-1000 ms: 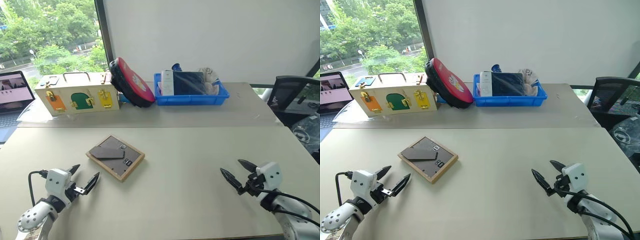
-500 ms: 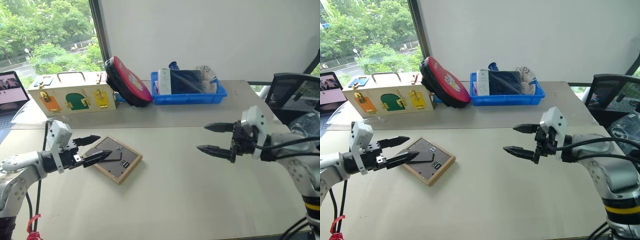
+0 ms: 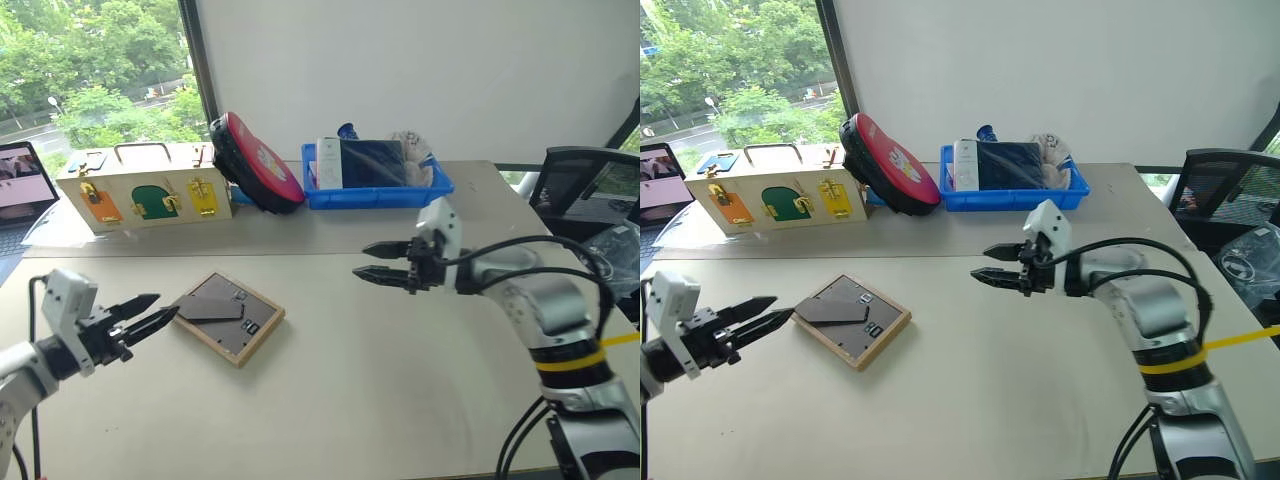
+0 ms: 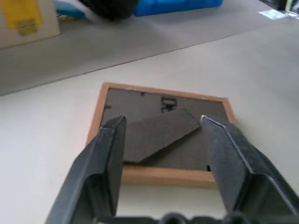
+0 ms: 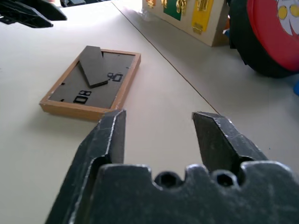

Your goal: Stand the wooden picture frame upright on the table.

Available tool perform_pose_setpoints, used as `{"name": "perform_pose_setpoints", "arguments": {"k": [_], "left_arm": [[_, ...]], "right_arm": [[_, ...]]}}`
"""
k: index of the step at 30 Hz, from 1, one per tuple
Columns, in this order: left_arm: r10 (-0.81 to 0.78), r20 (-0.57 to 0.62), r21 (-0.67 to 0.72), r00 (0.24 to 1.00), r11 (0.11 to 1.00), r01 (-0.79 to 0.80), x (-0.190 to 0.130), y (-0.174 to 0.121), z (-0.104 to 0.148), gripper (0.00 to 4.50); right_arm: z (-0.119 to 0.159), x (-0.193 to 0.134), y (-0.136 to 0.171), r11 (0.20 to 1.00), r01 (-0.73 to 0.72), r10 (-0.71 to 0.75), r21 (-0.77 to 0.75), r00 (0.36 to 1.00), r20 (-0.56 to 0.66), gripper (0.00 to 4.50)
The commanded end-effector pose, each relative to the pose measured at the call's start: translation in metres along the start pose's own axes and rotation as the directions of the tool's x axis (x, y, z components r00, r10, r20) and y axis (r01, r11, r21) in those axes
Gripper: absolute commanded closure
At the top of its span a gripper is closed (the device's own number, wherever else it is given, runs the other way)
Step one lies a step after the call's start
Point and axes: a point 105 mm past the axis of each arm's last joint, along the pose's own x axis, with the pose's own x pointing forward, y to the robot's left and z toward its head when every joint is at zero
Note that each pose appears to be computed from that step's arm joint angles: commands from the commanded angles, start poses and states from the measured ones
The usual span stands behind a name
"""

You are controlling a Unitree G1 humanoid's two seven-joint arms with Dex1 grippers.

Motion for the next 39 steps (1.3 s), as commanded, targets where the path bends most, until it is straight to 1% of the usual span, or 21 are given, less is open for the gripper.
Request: {"name": "perform_pose_setpoints", "arguments": {"k": [1, 2, 4, 5, 8, 10, 13, 18, 21, 24, 25, 27, 29, 31, 33, 35, 37, 39], "left_arm": [[0.292, 0.019, -0.043, 0.956, 0.956, -0.291, -0.017, 0.003, -0.017, 3.37], [0.348, 0.019, -0.064, 0.937, 0.936, -0.346, -0.017, 0.001, -0.023, 3.7], [0.398, 0.01, -0.089, 0.917, 0.914, -0.396, -0.009, -0.012, -0.033, 4.47], [0.408, -0.002, -0.092, 0.913, 0.909, -0.406, -0.003, -0.019, -0.038, 4.5], [0.445, -0.022, -0.118, 0.895, 0.888, -0.444, 0.009, -0.031, -0.045, 4.5], [0.453, -0.024, -0.129, 0.891, 0.883, -0.452, 0.019, -0.038, -0.046, 4.5], [0.479, -0.037, -0.133, 0.877, 0.867, -0.479, 0.03, -0.037, -0.046, 4.5], [0.436, -0.097, -0.09, 0.895, 0.891, -0.444, 0.059, -0.043, -0.057, 4.5], [0.386, -0.115, -0.093, 0.915, 0.913, -0.396, 0.077, -0.051, -0.061, 4.5], [0.352, -0.147, -0.068, 0.924, 0.929, -0.364, 0.093, -0.056, -0.068, 4.5], [0.339, -0.154, -0.059, 0.928, 0.935, -0.351, 0.097, -0.058, -0.069, 4.5], [0.265, -0.157, -0.043, 0.951, 0.961, -0.274, 0.103, -0.065, -0.068, 4.5], [0.179, -0.173, -0.046, 0.969, 0.981, -0.189, 0.107, -0.073, -0.069, 4.5], [0.067, -0.209, -0.028, 0.976, 0.997, -0.074, 0.106, -0.084, -0.072, 4.5], [-0.012, -0.246, -0.019, 0.969, 1.0, 0.008, 0.103, -0.093, -0.077, 4.5], [-0.103, -0.301, -0.004, 0.948, 0.994, 0.106, 0.096, -0.104, -0.084, 4.5], [-0.18, -0.361, 0.022, 0.915, 0.979, 0.202, 0.088, -0.113, -0.092, 4.5], [-0.226, -0.39, 0.024, 0.893, 0.967, 0.255, 0.084, -0.117, -0.096, 4.5]], "right_arm": [[-0.003, 0.03, -0.014, 0.999, 0.041, -0.041, -0.016, 0.999, -0.017, 3.2], [-0.008, 0.042, -0.016, 0.998, 0.047, -0.048, -0.029, 0.998, -0.035, 3.5], [-0.02, 0.065, -0.019, 0.997, 0.053, -0.058, -0.064, 0.995, -0.075, 4.23], [-0.025, 0.076, -0.019, 0.995, 0.041, -0.05, -0.094, 0.994, -0.097, 4.42], [-0.032, 0.106, -0.016, 0.993, 0.031, -0.044, -0.113, 0.993, -0.111, 4.42], [-0.038, 0.123, -0.007, 0.993, -0.013, -0.003, -0.119, 0.992, -0.129, 4.42], [-0.041, 0.142, 0.005, 0.995, -0.041, 0.031, -0.09, 0.993, -0.116, 4.42], [-0.049, 0.159, 0.015, 0.995, -0.045, 0.033, -0.089, 0.99, -0.133, 4.42], [-0.059, 0.165, 0.018, 0.993, -0.032, 0.011, -0.117, 0.984, -0.177, 4.42], [-0.064, 0.17, 0.025, 0.996, -0.031, 0.017, -0.085, 0.985, -0.169, 4.42], [-0.064, 0.171, 0.027, 0.996, -0.038, 0.025, -0.081, 0.987, -0.161, 4.42], [-0.066, 0.169, 0.033, 0.994, -0.085, 0.074, -0.072, 0.987, -0.144, 4.42], [-0.071, 0.164, 0.035, 0.991, -0.118, 0.108, -0.063, 0.984, -0.142, 4.42], [-0.081, 0.152, 0.036, 0.985, -0.159, 0.145, -0.071, 0.975, -0.166, 4.42], [-0.087, 0.14, 0.037, 0.984, -0.17, 0.158, -0.06, 0.972, -0.175, 4.42], [-0.092, 0.118, 0.04, 0.984, -0.17, 0.157, -0.055, 0.969, -0.189, 4.42], [-0.095, 0.095, 0.049, 0.984, -0.169, 0.156, -0.046, 0.965, -0.209, 4.42], [-0.093, 0.079, 0.057, 0.988, -0.154, 0.145, -0.027, 0.964, -0.222, 4.42]]}}
